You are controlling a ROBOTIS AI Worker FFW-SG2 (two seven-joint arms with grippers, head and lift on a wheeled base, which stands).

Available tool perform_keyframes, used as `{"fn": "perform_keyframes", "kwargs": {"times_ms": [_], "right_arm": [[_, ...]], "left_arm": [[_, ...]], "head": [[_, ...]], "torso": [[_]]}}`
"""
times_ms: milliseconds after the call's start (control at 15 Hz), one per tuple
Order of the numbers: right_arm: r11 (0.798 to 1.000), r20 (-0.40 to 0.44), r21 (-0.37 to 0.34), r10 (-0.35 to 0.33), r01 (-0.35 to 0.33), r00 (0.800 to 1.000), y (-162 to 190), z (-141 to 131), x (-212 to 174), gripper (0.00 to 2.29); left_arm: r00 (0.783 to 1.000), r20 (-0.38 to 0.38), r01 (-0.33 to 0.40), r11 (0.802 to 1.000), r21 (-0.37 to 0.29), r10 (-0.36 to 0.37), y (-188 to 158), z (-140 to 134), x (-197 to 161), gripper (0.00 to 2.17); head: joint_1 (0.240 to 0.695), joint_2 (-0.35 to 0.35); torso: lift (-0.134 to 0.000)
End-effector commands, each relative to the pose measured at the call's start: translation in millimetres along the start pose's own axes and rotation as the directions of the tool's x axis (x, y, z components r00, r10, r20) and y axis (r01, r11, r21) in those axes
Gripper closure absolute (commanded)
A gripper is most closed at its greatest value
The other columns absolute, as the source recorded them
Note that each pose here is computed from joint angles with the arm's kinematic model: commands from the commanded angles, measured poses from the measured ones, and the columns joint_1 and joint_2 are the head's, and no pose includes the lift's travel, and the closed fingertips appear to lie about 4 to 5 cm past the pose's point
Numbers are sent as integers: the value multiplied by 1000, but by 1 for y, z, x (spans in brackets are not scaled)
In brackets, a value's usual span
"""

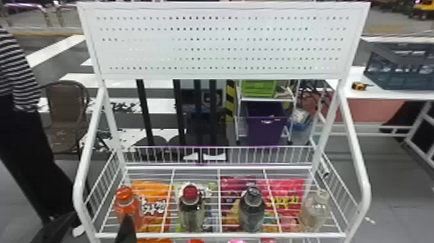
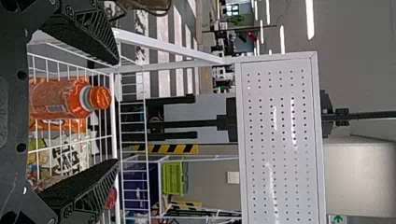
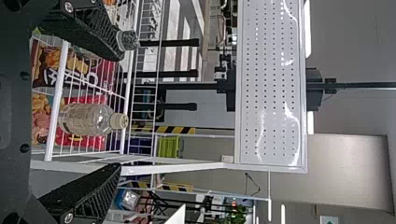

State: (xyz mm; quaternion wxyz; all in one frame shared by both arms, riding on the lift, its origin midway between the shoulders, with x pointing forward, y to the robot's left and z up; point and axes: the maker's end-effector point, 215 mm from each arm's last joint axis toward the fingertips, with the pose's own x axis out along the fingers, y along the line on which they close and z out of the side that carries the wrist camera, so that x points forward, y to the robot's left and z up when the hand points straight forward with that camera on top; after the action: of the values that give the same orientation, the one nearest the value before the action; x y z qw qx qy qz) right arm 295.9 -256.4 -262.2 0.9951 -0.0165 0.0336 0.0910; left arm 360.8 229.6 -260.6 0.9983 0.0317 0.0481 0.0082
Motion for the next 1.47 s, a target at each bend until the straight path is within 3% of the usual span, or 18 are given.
{"fn": "perform_keyframes", "kwargs": {"times_ms": [0, 467, 667, 933, 1400], "right_arm": [[1000, 2, -1, 0, 0, 1000, 0, 1, -1, 87], [1000, 13, -6, 0, 0, 1000, 1, 5, -1, 87], [1000, 30, -8, -13, 13, 999, -7, -6, 4, 87], [999, -4, -13, -46, 46, 999, -26, -76, 31, 87], [999, 17, -39, -19, 20, 1000, -13, -145, 113, 87]], "left_arm": [[1000, 0, 1, 1000, 0, -1, 0, 0, 0, 140], [1000, 1, 2, 1000, -3, -2, -1, 3, -3, 140], [1000, 5, 3, 1000, -2, -3, -1, 4, -6, 140], [1000, 18, 7, 1000, -6, -7, -4, 7, -8, 140], [1000, 2, 19, 1000, -1, -19, -9, 2, -9, 140]], "head": [[499, 0], [499, 0], [499, 0], [499, 0], [499, 0]], "torso": [[0], [0], [0], [0], [0]]}}
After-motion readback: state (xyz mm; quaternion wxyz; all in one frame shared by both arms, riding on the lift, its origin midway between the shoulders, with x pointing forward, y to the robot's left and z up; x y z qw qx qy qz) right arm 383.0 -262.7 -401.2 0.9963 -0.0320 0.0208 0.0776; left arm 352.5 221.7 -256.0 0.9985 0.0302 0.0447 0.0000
